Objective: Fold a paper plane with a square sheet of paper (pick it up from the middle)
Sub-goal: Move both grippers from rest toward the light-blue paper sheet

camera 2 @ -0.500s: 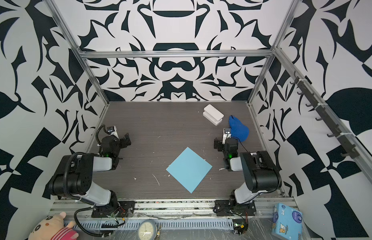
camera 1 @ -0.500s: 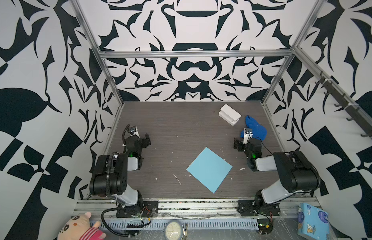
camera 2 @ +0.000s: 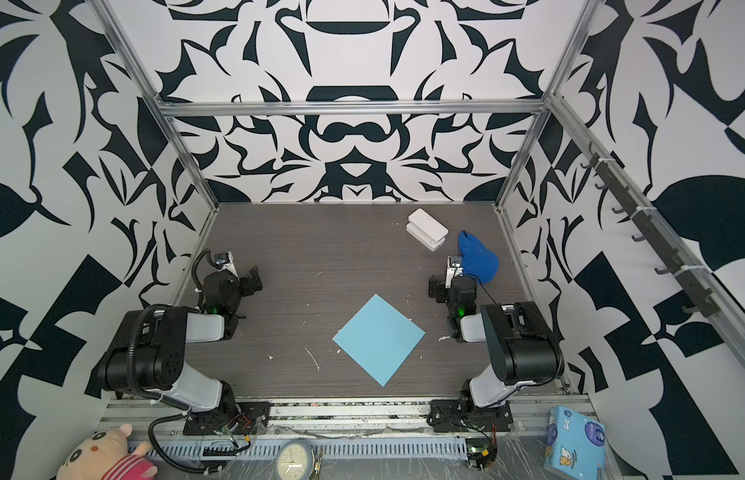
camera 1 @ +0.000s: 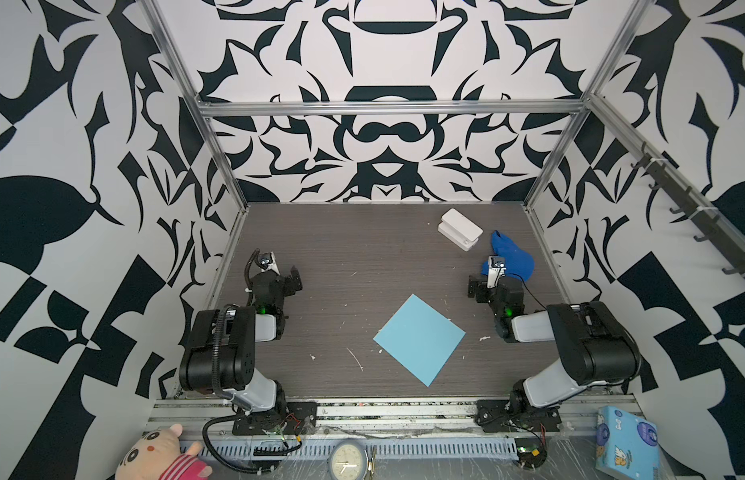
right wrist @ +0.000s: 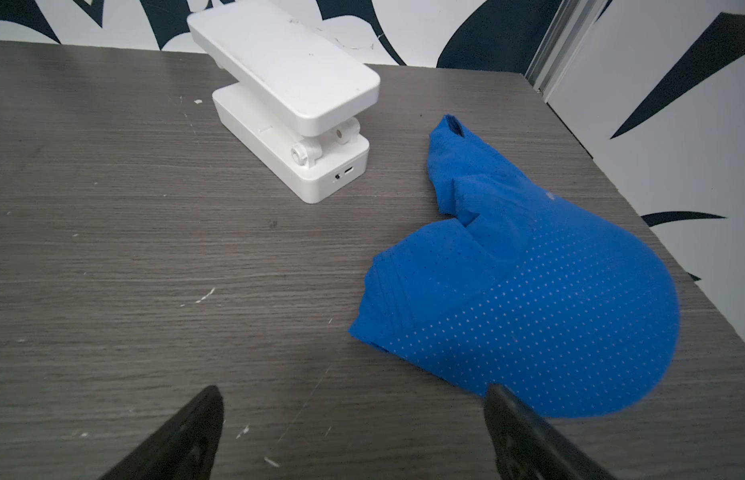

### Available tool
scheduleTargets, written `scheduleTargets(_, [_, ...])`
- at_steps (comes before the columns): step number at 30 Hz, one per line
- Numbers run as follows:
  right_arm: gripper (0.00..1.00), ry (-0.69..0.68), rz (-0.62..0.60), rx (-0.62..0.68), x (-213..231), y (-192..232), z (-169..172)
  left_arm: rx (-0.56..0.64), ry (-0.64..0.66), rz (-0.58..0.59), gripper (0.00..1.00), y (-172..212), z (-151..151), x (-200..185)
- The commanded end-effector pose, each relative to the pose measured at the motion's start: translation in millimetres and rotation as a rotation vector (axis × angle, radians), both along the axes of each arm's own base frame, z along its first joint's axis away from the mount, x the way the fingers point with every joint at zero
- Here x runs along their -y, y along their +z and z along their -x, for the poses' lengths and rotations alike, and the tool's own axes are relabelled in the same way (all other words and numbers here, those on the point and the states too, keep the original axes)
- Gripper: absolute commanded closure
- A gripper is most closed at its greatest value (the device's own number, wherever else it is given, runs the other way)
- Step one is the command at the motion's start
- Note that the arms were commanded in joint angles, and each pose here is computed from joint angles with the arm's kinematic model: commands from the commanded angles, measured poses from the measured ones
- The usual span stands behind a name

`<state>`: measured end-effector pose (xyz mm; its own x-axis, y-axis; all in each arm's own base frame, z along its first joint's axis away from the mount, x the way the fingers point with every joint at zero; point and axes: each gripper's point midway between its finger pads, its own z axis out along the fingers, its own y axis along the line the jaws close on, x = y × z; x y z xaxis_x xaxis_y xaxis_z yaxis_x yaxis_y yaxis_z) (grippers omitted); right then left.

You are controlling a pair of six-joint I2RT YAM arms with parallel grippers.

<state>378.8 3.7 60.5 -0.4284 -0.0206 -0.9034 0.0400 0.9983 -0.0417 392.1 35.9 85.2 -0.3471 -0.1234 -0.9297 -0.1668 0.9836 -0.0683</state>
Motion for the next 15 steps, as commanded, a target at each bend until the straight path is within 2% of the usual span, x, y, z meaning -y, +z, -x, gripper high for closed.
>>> scheduleTargets(1, [0.00,0.005,-0.012,0.056,-1.8,17.6,-8.8,0.009,0.005,0.005,0.00,3.1,-1.3,-1.3])
scheduleTargets(12, [0.00,0.010,-0.011,0.065,-2.3,19.0,-7.8,0.013,-0.001,0.001,0.01,3.8,-1.3,-0.5])
scheduleTargets(15, [0.00,0.019,-0.020,0.115,-4.5,36.2,-3.5,0.038,0.022,-0.003,0.01,9.7,0.5,-4.2])
